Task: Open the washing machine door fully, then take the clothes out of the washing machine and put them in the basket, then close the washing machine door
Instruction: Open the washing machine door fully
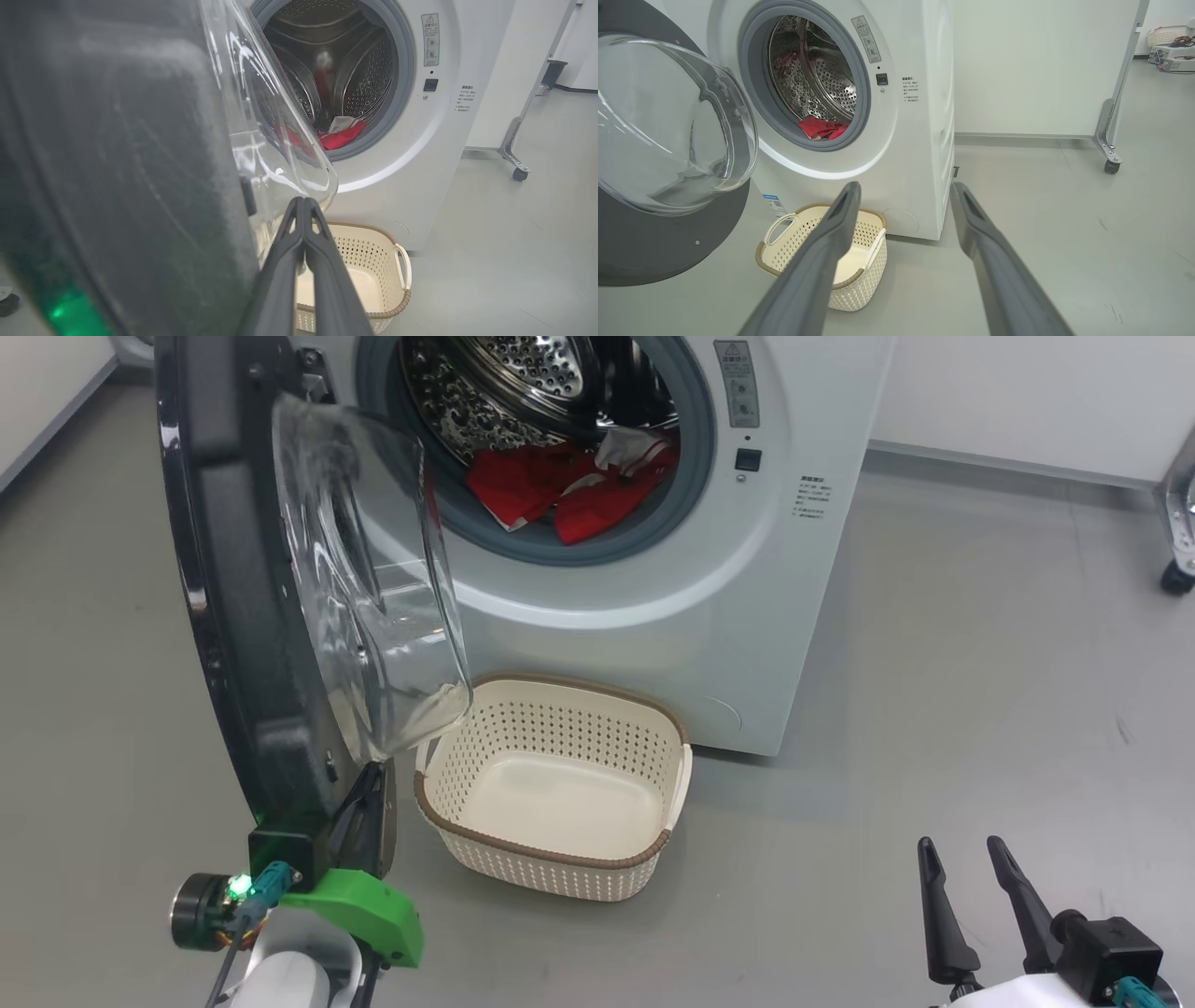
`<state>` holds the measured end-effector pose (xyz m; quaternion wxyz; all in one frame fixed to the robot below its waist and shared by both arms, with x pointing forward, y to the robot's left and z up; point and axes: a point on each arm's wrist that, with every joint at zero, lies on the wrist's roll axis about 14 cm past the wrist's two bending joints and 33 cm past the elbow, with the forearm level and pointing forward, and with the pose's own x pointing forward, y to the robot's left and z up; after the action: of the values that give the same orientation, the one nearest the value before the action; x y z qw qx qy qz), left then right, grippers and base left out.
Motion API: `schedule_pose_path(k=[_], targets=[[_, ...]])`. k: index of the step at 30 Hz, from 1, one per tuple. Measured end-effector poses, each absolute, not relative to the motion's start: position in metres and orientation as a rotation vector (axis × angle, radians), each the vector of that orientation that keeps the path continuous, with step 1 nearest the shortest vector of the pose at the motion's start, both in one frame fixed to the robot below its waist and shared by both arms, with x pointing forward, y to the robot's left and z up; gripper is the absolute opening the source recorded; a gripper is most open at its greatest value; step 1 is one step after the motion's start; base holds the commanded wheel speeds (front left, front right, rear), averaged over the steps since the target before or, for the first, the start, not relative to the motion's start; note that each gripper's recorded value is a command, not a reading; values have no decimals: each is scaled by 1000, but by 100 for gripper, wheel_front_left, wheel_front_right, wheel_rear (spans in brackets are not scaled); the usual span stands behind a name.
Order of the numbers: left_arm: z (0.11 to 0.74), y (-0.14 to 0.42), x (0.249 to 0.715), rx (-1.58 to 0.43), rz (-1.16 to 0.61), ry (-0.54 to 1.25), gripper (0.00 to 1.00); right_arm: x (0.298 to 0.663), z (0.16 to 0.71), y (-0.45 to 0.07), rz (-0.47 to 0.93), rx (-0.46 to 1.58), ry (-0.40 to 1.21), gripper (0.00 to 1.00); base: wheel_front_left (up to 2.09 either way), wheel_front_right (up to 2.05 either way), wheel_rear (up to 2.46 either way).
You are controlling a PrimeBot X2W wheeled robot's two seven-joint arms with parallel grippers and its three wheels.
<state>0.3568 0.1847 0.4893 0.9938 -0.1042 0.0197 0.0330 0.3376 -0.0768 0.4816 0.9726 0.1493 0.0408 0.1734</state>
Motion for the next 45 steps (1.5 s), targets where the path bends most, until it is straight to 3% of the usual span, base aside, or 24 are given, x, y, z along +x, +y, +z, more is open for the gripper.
schedule_pose_path(k=[8, 45], targets=[[489, 228, 341, -223, 207, 18, 0, 338, 479, -49, 448, 295, 105, 100, 0, 0, 0], [462, 389, 315, -229, 703, 49, 0, 376, 427, -46, 508, 235, 257, 100, 0, 0, 0]])
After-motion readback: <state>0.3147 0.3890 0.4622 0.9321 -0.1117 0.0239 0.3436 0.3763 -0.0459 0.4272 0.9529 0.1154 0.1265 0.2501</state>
